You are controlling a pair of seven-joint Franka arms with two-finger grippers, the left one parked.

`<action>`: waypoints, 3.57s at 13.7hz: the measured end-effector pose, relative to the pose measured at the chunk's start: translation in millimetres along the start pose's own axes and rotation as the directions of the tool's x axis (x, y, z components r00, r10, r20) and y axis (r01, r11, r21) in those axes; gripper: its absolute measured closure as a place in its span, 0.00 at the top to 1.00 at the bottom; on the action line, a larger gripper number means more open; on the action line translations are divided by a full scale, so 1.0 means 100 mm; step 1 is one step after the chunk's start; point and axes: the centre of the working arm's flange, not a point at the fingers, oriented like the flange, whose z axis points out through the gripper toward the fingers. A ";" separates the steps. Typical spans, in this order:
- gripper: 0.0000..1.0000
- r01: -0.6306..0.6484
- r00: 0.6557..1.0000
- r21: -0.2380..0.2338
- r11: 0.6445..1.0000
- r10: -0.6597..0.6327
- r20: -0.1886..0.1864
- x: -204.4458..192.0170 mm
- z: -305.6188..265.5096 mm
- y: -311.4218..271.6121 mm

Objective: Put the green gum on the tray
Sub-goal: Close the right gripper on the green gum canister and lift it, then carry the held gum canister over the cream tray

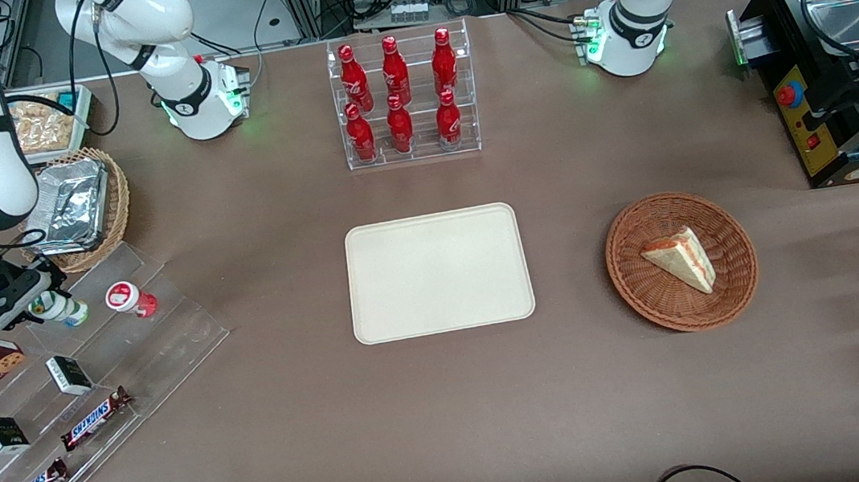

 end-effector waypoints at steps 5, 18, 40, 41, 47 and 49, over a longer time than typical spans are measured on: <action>0.59 0.010 1.000 0.019 1.000 -0.010 0.009 0.07 -0.30 0.04; 0.59 -0.159 0.985 0.080 0.984 0.154 0.074 1.43 -1.02 -0.78; 0.59 -0.662 0.749 0.075 0.746 0.655 0.098 4.51 0.40 -4.52; 0.59 -0.668 0.744 0.078 0.740 0.663 0.089 4.57 0.46 -4.62; 0.59 -0.671 0.741 0.065 0.739 0.671 0.026 4.70 0.78 -4.86; 0.59 -0.670 0.741 0.064 0.739 0.671 0.022 4.71 0.88 -4.87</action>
